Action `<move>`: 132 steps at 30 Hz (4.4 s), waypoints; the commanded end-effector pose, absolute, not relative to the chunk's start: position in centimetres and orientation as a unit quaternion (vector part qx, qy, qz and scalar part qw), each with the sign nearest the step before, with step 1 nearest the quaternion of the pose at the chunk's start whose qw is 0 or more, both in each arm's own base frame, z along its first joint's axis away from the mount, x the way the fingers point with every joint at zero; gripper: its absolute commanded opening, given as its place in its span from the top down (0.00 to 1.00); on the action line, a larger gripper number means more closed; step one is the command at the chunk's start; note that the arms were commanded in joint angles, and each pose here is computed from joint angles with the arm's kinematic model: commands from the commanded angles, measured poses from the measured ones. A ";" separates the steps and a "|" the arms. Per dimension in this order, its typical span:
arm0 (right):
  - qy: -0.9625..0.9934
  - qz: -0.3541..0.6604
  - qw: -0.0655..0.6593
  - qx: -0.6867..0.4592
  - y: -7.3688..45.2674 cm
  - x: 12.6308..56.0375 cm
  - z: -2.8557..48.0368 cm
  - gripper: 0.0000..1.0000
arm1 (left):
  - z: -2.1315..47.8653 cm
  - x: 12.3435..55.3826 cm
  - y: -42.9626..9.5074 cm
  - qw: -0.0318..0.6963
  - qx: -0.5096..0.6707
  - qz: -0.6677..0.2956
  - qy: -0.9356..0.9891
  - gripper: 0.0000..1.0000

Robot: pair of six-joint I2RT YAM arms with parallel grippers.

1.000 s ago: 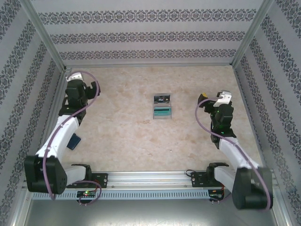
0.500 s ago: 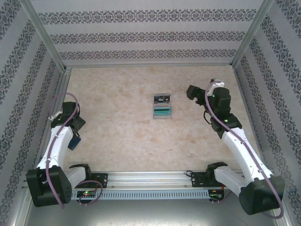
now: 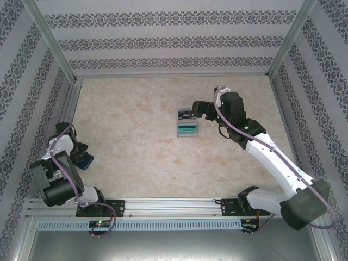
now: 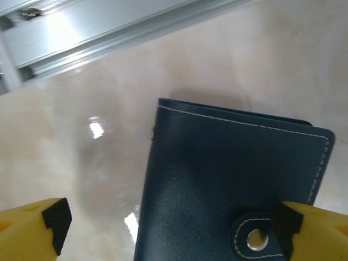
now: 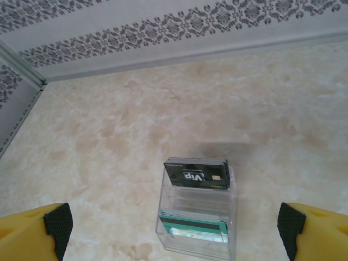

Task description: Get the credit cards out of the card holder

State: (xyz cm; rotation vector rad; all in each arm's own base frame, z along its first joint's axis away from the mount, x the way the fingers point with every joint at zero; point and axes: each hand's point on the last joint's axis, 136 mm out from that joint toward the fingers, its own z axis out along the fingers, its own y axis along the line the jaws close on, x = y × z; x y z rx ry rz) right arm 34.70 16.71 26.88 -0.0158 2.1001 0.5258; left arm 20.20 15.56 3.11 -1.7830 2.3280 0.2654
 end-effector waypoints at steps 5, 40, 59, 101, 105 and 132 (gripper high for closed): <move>0.851 0.207 0.482 -0.010 16.4 33.1 27.9 0.02 | 1.2 22.6 13.6 0.113 -0.573 0.028 0.811 0.08; 0.897 0.183 0.399 -0.055 18.8 25.9 23.9 0.02 | 4.0 21.6 -10.2 0.247 -0.348 -0.091 0.900 0.11; 0.891 0.187 0.409 -0.062 19.2 25.2 24.8 0.02 | 3.2 26.4 -1.1 0.217 -0.419 -0.075 0.878 0.14; 0.889 0.176 0.421 -0.043 17.7 24.6 24.7 0.02 | 2.8 32.1 -1.2 0.138 -0.351 -0.031 0.926 0.12; 0.889 0.174 0.421 -0.042 17.6 24.7 24.5 0.02 | 2.9 32.6 -3.1 0.145 -0.322 -0.055 0.934 0.17; 0.905 0.176 0.358 -0.146 23.4 25.3 21.5 0.03 | 9.6 30.7 -15.7 0.210 -0.210 -0.143 0.944 0.04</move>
